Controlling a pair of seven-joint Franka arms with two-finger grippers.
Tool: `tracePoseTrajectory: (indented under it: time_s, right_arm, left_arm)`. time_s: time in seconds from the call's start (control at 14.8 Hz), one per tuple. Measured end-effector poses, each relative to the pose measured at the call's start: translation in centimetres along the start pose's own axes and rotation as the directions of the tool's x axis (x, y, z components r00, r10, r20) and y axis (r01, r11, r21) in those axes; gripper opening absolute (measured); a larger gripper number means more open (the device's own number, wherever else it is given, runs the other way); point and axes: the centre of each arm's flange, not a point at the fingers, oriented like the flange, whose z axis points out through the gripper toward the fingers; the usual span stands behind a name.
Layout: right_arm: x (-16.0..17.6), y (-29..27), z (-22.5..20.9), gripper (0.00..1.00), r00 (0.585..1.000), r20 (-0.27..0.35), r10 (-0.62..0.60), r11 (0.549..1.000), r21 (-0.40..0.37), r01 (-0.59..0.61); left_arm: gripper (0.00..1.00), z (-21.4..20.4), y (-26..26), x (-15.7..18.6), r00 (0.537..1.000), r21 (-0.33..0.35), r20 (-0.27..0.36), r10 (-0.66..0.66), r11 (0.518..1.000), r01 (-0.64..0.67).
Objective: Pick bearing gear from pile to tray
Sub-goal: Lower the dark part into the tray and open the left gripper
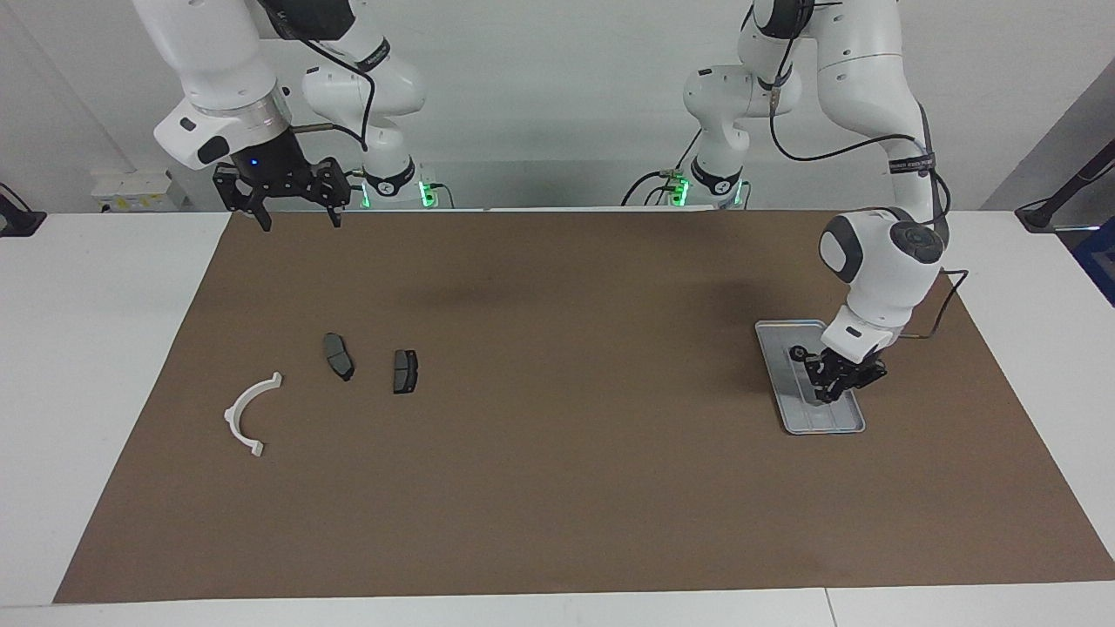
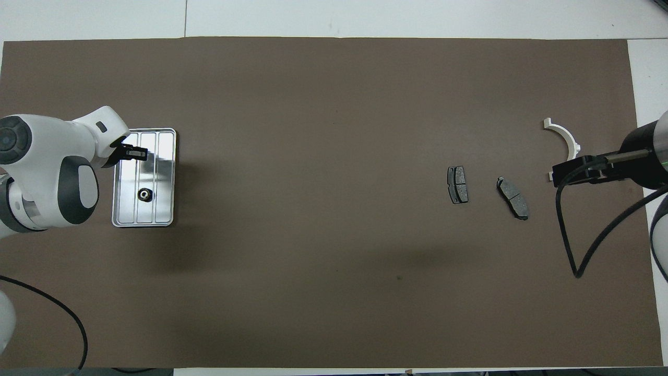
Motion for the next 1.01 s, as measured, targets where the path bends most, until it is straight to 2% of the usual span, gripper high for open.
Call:
tracePoseTrajectory:
  time_s: [0.81,0.88,1.01]
  right_arm:
    - [0.0,-0.1,0.0,1.00,1.000,0.000,-0.002,1.000,0.000,0.002]
    - [0.0,-0.1,0.0,1.00,1.000,0.000,-0.002,1.000,0.000,0.002]
    - [0.0,-0.1,0.0,1.00,1.000,0.000,-0.002,1.000,0.000,0.002]
  left_arm:
    - [0.24,1.6,0.8,-0.8,1.000,0.000,-0.001,0.002,1.000,-0.002]
    - [0.30,1.7,0.8,-0.8,1.000,0.000,0.001,0.002,1.000,-0.002]
    - [0.52,1.8,0.8,-0.9,1.000,-0.001,0.003,0.002,1.000,-0.002]
